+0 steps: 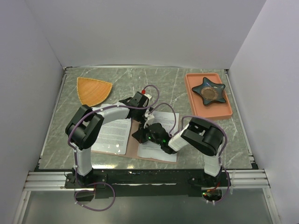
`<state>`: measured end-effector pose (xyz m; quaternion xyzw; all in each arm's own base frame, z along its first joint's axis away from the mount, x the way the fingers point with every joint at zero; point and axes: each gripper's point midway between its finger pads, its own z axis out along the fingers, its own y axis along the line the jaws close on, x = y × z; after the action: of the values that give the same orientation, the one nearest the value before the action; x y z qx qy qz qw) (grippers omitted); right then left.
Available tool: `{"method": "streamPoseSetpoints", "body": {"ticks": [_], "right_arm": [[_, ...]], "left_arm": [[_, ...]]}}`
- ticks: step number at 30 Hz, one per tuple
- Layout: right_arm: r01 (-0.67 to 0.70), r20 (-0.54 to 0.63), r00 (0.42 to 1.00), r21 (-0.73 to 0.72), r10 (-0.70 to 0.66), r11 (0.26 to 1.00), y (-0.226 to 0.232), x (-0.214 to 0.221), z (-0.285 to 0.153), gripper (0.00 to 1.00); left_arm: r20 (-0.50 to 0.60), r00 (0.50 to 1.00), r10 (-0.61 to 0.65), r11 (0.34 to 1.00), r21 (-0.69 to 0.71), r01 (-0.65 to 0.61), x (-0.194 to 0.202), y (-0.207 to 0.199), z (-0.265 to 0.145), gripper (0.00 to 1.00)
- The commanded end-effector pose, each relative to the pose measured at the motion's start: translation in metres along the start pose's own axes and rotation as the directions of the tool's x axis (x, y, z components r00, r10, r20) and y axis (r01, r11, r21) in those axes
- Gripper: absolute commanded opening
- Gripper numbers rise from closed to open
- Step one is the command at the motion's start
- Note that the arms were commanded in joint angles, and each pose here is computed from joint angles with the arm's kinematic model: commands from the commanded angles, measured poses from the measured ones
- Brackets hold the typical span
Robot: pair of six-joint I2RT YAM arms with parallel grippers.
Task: Put the files into the folder
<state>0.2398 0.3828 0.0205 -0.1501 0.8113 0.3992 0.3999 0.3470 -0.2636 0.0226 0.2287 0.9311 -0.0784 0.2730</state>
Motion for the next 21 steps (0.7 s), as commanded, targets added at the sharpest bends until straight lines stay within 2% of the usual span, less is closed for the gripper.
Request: {"method": "streamPoseSetpoints", "body": {"ticks": [1,21], "right_arm": [[0.081,-0.368,0.929,0.292,0.034,0.953,-0.091,0.111,-0.051,0.0],[0.063,-0.362,0.93,0.347,0.072,0.936,-0.115,0.116,-0.055,0.0]], "left_arm": [[-0.114,0.993,0.007,1.0,0.011,-0.006,0.036,0.0,0.002,0.9],[-0.123,0.992,0.009,1.0,0.014,-0.007,0.04,0.001,0.003,0.89]]}}
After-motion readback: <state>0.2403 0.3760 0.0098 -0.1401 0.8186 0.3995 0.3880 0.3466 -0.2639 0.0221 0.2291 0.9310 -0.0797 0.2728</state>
